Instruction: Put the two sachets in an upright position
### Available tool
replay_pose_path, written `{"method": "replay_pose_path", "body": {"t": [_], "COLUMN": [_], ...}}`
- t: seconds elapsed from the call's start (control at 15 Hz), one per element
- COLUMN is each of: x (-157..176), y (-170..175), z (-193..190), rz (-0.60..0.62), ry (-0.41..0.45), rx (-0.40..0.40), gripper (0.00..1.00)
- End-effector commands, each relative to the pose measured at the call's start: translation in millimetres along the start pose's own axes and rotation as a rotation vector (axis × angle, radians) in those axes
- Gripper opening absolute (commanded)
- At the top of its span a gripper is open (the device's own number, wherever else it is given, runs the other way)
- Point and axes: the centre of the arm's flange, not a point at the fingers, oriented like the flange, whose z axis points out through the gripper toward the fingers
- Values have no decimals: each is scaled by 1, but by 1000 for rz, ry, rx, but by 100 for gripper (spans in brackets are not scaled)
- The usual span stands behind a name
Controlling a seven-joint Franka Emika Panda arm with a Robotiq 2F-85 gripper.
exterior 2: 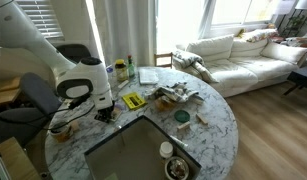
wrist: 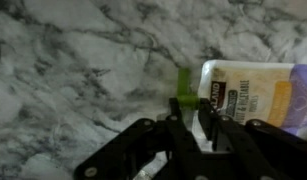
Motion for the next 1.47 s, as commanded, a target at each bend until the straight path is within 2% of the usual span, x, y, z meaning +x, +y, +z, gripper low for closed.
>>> {"method": "replay_pose_path", "body": {"t": [0.0,0.4,0.8,1.2,1.4], "x": [-1,-9,-23,-45,-54], "y": [-2,-7,-21,-41,-48], "z": [-16,-46,-77,-85,-90], "rz": [-19,-100,-213,-315,-360], "ry": [31,109,194,225,267], "rx": [-63,-130,-281,-398,-482], "gripper": [6,6,6,6,6]}}
